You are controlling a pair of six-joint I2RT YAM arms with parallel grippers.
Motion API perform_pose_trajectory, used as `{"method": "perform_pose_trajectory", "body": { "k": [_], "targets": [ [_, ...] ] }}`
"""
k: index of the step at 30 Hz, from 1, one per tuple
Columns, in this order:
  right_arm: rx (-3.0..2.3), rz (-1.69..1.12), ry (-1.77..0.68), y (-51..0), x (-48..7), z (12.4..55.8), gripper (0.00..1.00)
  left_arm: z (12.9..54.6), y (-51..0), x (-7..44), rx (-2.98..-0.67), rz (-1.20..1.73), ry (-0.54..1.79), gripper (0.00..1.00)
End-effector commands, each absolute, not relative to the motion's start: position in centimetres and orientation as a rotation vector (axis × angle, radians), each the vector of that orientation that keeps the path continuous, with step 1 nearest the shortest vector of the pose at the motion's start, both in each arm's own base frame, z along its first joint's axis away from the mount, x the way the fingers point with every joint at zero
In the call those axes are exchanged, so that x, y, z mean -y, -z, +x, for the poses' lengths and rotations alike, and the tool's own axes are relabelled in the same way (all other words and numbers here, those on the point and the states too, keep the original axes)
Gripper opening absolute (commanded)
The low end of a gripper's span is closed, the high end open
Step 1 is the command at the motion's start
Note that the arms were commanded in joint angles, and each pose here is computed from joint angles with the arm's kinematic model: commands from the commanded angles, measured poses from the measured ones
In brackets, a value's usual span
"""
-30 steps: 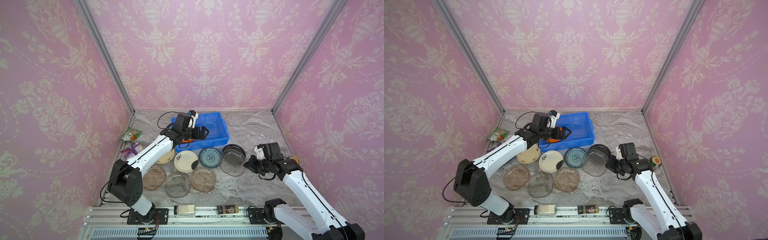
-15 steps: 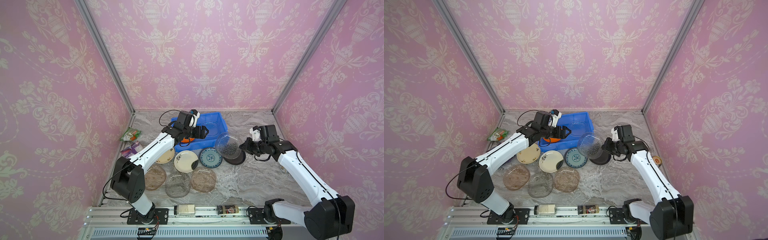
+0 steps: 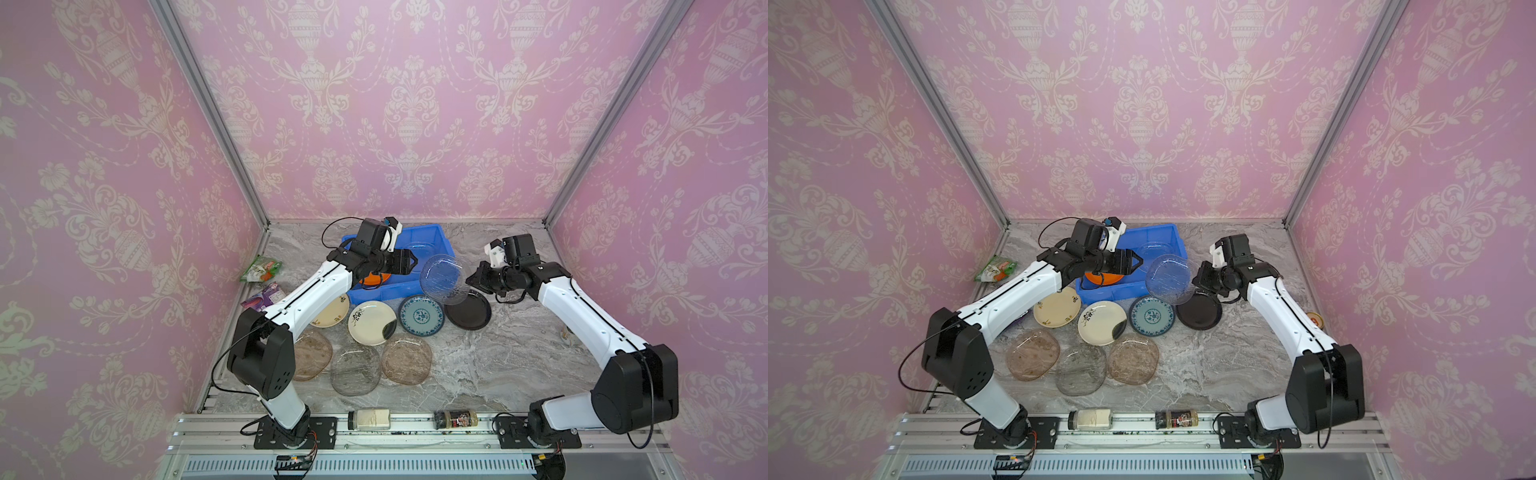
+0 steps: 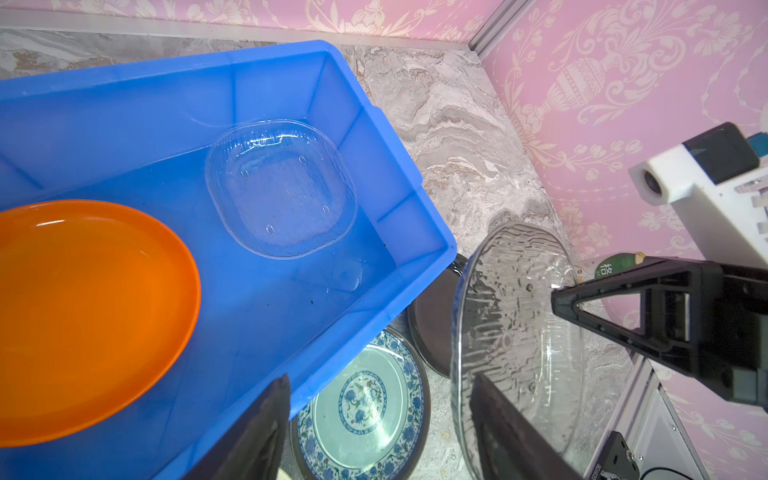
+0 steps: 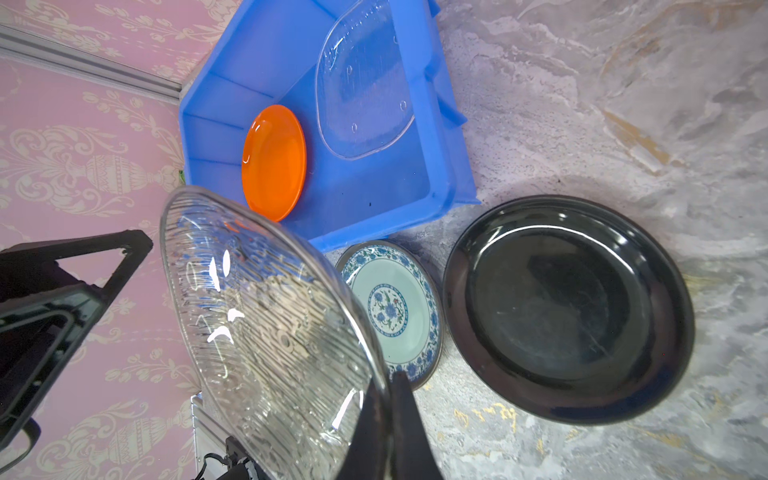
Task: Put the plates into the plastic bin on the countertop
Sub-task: 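Carry the clear plate to the bin and pass it to the left gripper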
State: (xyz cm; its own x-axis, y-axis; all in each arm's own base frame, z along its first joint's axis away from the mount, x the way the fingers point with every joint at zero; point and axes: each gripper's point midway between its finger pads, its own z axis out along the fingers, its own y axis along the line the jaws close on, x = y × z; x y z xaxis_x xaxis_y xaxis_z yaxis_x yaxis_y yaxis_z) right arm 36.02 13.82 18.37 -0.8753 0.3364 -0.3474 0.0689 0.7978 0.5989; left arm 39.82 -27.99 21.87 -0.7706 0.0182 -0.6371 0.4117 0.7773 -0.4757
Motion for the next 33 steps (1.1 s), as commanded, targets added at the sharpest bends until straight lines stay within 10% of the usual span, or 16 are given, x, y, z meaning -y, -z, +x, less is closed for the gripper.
{"method": "perform_pose_trajectory", "body": {
  "k": [1,7,18,23,28,33],
  "targets": [
    [-2.474,0.213,-0.868,-20.9,-15.2,37.7,0.00,39.6,-21.4,28.9,-2.370,0.355,0.854,0.69],
    [-2.486,0.167,-0.888,-21.2,-16.7,39.0,0.00,40.3,-21.1,29.1,-2.390,0.368,0.823,0.61],
    [-2.536,0.174,-0.852,-19.9,-17.0,40.7,0.00,41.6,-20.0,29.3,-2.438,0.361,0.773,0.02],
    [-2.537,0.186,-0.848,-19.5,-17.1,41.7,0.01,42.2,-19.4,29.2,-2.450,0.340,0.751,0.00],
    [-2.546,0.246,-0.810,-18.7,-16.0,43.4,0.31,44.5,-18.3,28.2,-2.452,0.255,0.654,0.00],
    [-2.458,0.365,-0.826,-19.5,-13.1,44.6,0.38,46.9,-18.0,27.2,-2.430,0.139,0.616,0.00]
  ]
}}
